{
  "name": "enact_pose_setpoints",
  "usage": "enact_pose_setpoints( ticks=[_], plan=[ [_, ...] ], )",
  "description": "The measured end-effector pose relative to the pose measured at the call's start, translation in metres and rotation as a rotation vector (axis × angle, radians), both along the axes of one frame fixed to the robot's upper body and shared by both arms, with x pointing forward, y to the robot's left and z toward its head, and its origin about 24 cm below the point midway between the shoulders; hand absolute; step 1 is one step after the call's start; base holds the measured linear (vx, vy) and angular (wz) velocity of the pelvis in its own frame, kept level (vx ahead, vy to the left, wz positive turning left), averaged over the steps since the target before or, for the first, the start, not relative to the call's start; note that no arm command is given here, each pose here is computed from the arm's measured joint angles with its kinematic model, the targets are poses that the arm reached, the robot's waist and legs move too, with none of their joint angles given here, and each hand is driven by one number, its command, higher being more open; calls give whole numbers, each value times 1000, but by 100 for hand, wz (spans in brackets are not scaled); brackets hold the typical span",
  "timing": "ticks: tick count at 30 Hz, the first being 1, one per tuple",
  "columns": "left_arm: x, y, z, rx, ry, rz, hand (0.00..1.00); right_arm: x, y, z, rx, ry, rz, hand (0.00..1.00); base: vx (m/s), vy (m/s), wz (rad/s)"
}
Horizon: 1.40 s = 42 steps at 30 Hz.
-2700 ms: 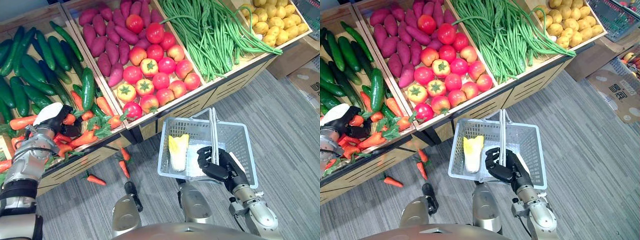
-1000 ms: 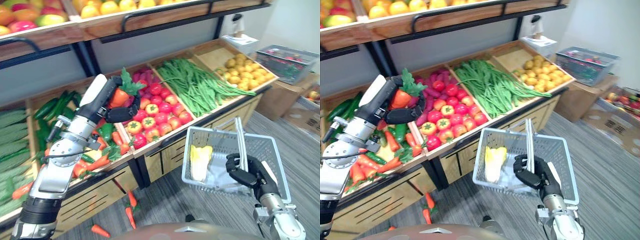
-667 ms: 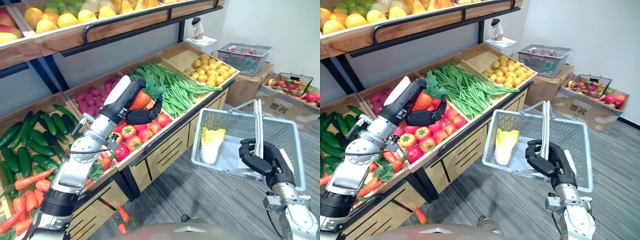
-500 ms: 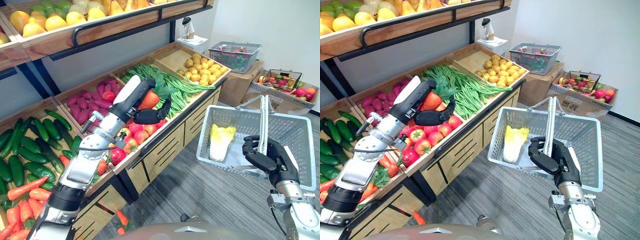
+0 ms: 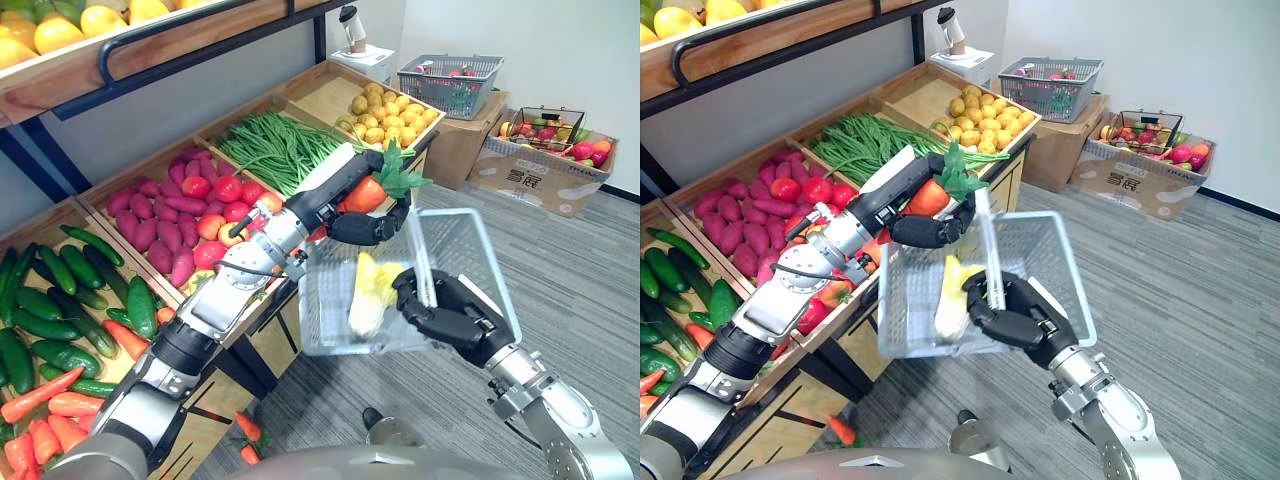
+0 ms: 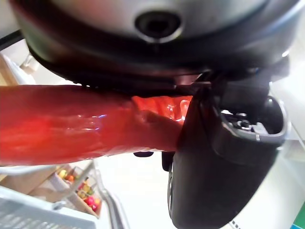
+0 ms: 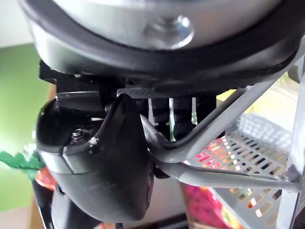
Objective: Pick vegetable in the basket
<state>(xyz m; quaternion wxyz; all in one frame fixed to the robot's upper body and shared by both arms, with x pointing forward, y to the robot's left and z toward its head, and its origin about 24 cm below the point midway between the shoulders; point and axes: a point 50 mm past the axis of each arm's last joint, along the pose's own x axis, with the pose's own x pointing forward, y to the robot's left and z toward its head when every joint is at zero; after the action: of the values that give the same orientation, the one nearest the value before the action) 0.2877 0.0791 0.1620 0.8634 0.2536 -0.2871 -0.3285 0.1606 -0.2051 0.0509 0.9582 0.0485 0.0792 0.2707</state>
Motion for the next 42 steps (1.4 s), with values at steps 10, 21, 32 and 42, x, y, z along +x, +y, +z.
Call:
enact_pose_setpoints(
  ticks=[10,21,32,42],
  plan=[
    [4,2,-7,4,39,8,0,-5,-1,3,-40,28,74,0,0,0,0],
    [-4,14,9,25,9,-54,0,-1,-11,14,-46,-36,2,0,7,24,-12],
    [-34,-1,-33,219,170,-298,0,-4,3,8,-55,13,116,0,15,21,-9],
    [-43,-6,-58,263,239,-357,0,-5,-6,10,-178,62,211,0,7,40,-16]
  ],
)
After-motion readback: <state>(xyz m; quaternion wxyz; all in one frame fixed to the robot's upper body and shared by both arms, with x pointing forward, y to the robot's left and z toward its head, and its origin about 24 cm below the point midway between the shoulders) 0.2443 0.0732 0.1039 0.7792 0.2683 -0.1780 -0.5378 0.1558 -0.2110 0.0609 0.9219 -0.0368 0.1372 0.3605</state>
